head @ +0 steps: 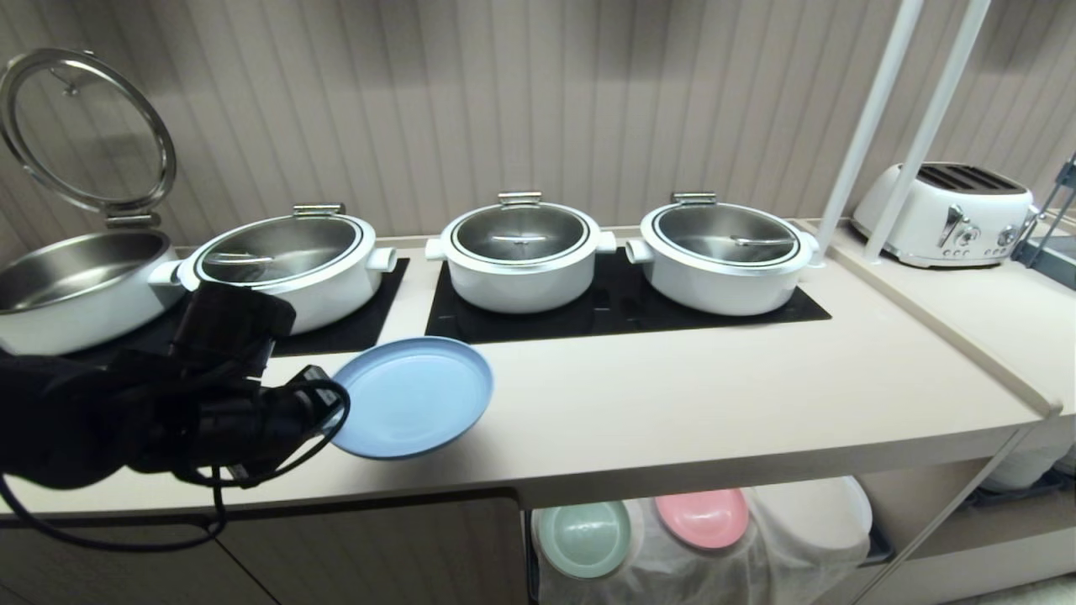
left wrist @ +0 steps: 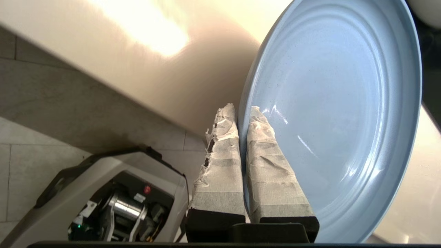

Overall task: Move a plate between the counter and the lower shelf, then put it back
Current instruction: Put the plate

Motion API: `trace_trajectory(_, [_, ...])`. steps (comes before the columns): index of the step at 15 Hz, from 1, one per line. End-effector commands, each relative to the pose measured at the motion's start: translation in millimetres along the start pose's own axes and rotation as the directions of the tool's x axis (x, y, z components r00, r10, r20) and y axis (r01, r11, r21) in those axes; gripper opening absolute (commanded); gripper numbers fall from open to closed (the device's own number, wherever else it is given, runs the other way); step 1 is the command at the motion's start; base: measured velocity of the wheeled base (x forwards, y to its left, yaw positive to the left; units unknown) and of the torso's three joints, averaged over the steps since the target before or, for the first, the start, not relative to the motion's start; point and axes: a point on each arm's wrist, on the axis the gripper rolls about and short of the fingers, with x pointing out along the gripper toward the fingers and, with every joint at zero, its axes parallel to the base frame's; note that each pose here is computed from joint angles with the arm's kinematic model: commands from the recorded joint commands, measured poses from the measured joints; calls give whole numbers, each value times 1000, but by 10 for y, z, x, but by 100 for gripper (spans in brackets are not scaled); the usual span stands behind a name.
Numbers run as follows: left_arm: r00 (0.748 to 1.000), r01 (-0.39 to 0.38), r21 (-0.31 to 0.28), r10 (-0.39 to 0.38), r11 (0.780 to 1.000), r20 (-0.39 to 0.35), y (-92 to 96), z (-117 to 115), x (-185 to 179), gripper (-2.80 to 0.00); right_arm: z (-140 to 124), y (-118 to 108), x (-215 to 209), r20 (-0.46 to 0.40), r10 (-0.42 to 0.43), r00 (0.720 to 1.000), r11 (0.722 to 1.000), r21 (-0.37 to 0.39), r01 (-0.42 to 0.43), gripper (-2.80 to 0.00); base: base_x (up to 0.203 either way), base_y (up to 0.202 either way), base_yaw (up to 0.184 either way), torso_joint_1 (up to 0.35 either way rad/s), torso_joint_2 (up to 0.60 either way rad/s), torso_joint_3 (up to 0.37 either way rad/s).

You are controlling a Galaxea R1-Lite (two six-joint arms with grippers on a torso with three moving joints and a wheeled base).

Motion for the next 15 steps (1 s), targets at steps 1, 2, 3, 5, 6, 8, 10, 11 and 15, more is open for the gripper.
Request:
trace_trajectory(1, [997,-70,-11,70,998,-16,-42,112,410,-280,1,0,0,1,-1,1000,1000,1,1,-280,0,0,0,0,0,0])
trace_trajectory(2, [997,-82,-2,82,997,-15,-61,158,527,-280,1,0,0,1,-1,1000,1000,1,1,-280,0,0,0,0,0,0])
trace_trajectory(3, [996,-86,-1,86,996,-7,-90,220,628,-280,1,0,0,1,0,1000,1000,1,0,-280,0,0,0,0,0,0])
trace_trajectory(5, [995,-103,-18,103,995,7,-106,351,838,-280,1,0,0,1,-1,1000,1000,1,1,-280,0,0,0,0,0,0])
trace_trajectory(6, [993,-114,-29,114,993,11,-89,402,920,-280,1,0,0,1,-1,1000,1000,1,1,-280,0,0,0,0,0,0])
trace_trajectory(8, [990,-139,-41,139,989,6,-37,432,1033,-280,1,0,0,1,-1,1000,1000,1,1,-280,0,0,0,0,0,0])
trace_trajectory(10, [987,-158,-52,159,986,3,23,458,1086,-280,1,0,0,1,-1,1000,1000,1,1,-280,0,0,0,0,0,0])
trace_trajectory(11, [986,-168,-57,168,984,-1,54,469,1113,-280,1,0,0,1,-1,1000,1000,1,1,-280,0,0,0,0,0,0])
trace_trajectory(15, [983,-184,-61,183,981,-12,101,463,1174,-280,1,0,0,1,-1,1000,1000,1,1,-280,0,0,0,0,0,0])
